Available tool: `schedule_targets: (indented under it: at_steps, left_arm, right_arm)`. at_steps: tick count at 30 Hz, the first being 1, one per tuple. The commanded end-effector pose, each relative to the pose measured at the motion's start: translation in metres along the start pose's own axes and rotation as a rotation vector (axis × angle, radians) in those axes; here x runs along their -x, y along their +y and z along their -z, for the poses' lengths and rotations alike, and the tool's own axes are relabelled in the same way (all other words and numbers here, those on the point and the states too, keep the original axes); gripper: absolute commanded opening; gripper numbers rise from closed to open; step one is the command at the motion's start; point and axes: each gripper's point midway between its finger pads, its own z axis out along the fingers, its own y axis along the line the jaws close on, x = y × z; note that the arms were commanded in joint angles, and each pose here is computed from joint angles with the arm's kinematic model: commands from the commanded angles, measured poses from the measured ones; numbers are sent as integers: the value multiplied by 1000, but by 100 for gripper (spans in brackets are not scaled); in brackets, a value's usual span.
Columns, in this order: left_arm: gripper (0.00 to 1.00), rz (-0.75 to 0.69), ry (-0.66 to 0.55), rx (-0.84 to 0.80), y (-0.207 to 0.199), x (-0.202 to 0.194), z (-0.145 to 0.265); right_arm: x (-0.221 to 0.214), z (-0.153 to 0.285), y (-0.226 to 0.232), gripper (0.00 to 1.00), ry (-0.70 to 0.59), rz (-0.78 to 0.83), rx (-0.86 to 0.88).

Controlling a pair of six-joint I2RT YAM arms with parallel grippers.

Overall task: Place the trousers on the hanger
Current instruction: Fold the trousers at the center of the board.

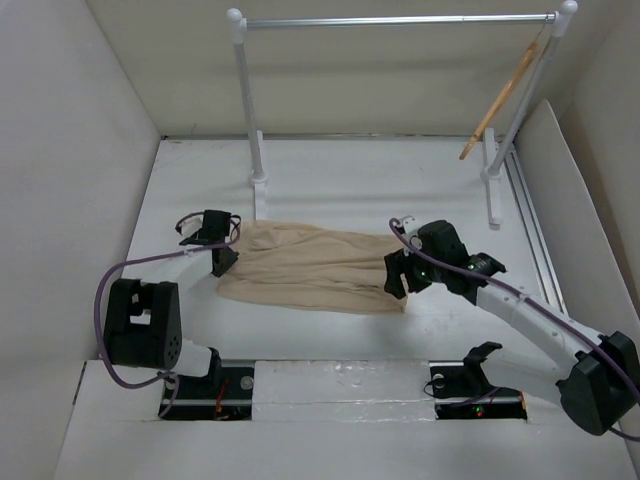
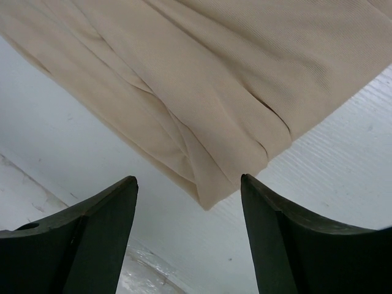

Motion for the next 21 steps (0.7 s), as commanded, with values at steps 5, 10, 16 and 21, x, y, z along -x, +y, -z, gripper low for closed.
schedule_targets:
  at_steps: [5,10,16,21]
  left_arm:
    - [0,21,-103,-74,-22,44,36]
    - [0,46,-154,-131,-14,56,76]
    - [0,43,-109,-133,7,41,101]
    - [0,32,-69,-126,20,18,115]
  right_arm:
    - [-30,10,-36,78,59,-59,-129]
    - [-37,0,-26,62,48,-60,-24]
    - [-37,-8,-10,38,67,-9,26]
    - [-42,-16,-16,40,91,-5,9]
